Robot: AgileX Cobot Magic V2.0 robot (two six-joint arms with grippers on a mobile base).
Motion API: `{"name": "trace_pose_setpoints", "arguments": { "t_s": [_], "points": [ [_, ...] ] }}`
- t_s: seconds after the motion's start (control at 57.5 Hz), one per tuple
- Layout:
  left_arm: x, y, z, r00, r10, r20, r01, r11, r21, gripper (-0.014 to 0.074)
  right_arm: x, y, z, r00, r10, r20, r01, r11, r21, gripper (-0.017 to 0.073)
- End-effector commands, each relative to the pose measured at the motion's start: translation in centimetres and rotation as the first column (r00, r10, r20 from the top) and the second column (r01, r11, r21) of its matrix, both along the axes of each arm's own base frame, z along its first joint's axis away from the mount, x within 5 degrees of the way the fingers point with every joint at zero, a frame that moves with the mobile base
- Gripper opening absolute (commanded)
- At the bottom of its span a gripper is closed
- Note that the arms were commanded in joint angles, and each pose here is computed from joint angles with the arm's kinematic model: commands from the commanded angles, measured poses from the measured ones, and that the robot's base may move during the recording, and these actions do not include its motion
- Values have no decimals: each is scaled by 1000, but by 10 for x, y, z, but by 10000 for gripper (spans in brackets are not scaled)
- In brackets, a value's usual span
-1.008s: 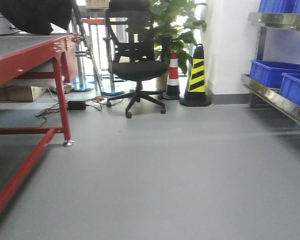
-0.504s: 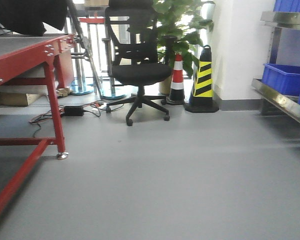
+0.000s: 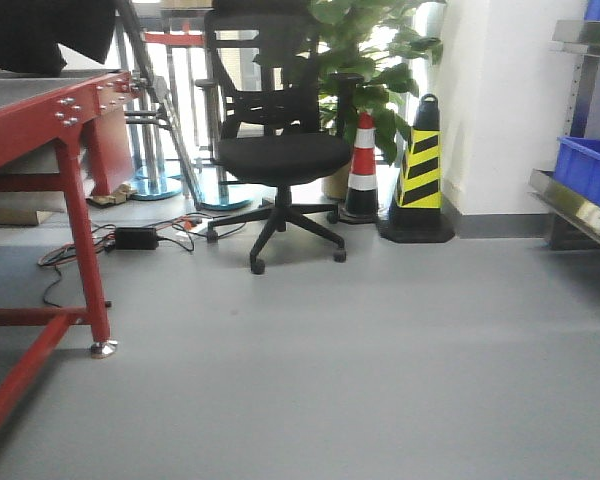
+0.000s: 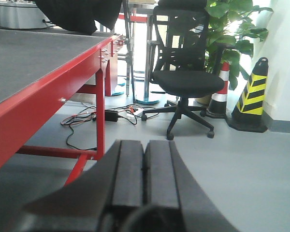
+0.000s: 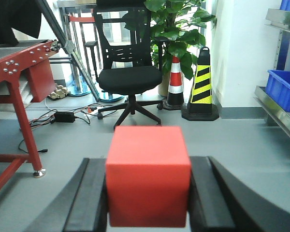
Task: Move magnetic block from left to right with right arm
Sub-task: 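Drive forward toward the office chair while holding the cube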
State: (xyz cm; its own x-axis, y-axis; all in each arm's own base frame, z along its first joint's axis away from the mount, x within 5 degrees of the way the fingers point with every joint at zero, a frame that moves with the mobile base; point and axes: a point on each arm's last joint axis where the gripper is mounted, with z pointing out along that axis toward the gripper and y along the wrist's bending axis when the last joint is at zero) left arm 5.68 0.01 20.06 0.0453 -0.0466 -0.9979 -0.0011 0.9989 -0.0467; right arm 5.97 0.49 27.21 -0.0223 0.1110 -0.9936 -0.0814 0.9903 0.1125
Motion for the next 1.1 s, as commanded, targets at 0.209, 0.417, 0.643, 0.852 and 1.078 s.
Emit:
{"name": "trace_pose_setpoints", "arguments": {
  "t_s": [0.209,0.417,0.643,0.852,1.078],
  "points": [
    [-1,0,5,996,4,84,-3,1000,-10,-126,-1,0,17,994,-5,105,6,1000,-9,234],
    [-1,0,5,996,4,84,-3,1000,-10,-126,-1,0,17,994,-5,105,6,1000,-9,234],
    [-1,0,5,996,4,84,-3,1000,-10,-126,-1,0,17,994,-5,105,6,1000,-9,234],
    [-1,0,5,996,4,84,-3,1000,-10,-126,-1,0,17,994,-5,105,6,1000,-9,234],
    [-1,0,5,996,4,84,-3,1000,-10,-126,-1,0,17,994,-5,105,6,1000,-9,234]
  ]
}}
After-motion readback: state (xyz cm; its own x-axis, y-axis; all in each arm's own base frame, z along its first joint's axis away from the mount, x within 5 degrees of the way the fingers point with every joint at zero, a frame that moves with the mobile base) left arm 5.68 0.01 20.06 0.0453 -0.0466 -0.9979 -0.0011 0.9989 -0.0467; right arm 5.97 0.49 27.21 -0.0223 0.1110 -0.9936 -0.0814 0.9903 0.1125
